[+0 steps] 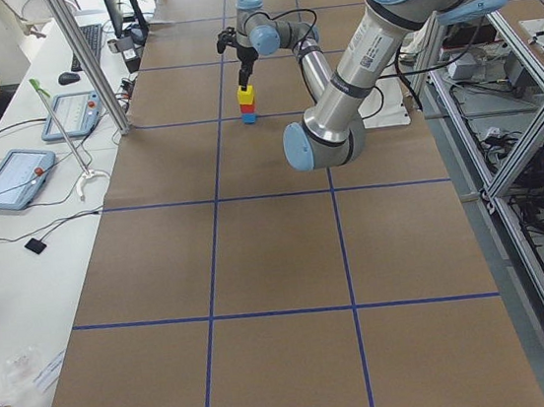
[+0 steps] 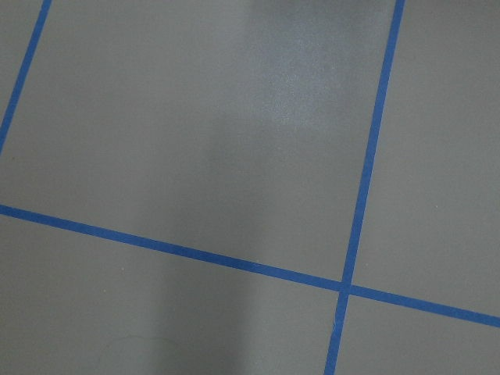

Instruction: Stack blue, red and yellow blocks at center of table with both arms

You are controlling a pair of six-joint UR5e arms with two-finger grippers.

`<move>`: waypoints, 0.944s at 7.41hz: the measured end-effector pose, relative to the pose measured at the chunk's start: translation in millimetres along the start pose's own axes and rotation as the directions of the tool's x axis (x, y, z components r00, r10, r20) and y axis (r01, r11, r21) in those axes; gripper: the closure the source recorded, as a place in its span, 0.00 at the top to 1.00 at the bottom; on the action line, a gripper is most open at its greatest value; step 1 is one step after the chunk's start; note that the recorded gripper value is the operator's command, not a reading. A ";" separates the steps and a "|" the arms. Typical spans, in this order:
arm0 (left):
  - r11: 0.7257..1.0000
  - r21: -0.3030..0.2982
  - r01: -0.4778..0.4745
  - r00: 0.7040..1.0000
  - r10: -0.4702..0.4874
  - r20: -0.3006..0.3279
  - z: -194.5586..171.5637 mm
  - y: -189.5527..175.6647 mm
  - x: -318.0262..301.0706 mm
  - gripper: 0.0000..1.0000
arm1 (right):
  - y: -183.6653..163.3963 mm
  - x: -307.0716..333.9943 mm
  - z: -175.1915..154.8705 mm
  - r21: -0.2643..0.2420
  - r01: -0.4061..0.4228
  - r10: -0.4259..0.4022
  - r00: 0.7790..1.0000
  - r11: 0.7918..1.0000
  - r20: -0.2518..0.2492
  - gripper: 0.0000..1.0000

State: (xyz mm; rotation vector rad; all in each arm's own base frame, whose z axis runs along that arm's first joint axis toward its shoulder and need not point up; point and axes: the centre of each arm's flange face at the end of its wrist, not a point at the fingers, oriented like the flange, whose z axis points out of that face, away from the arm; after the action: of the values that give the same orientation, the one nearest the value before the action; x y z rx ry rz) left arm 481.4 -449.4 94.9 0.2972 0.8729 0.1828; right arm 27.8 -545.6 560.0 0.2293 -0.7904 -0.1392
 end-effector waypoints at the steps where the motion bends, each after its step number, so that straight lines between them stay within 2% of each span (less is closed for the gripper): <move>1: 0.998 -0.003 -0.055 0.998 0.055 0.016 -34.2 4.3 -53.4 0.99 | 0.6 0.3 0.4 -0.001 0.001 -0.001 1.000 1.000 0.001 1.00; 3: 0.988 -0.040 -0.149 0.987 0.151 0.050 -89.3 -2.2 -202.5 1.00 | 11.7 6.1 5.4 -0.011 0.023 -0.023 1.000 1.000 -0.003 1.00; 5: 0.980 -0.087 -0.181 0.981 0.187 0.060 -135.4 -2.2 -391.0 1.00 | 21.3 12.3 10.1 -0.021 0.045 -0.045 0.999 0.999 -0.007 1.00; 6: 0.974 -0.101 -0.201 0.977 0.207 0.054 -153.3 6.2 -482.6 1.00 | 22.9 14.0 10.1 -0.022 0.046 -0.046 0.999 0.999 -0.008 1.00; 7: 0.969 -0.114 -0.217 0.973 0.224 0.048 -162.8 30.7 -563.1 1.00 | 23.8 15.6 9.2 -0.020 0.045 -0.045 0.999 0.999 -0.009 1.00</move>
State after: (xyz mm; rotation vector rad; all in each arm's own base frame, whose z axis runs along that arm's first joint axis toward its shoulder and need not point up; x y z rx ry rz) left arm -1.2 -547.1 414.5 0.2966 0.7656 0.4245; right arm 32.9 -527.3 583.1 0.2286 -0.7739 -0.1882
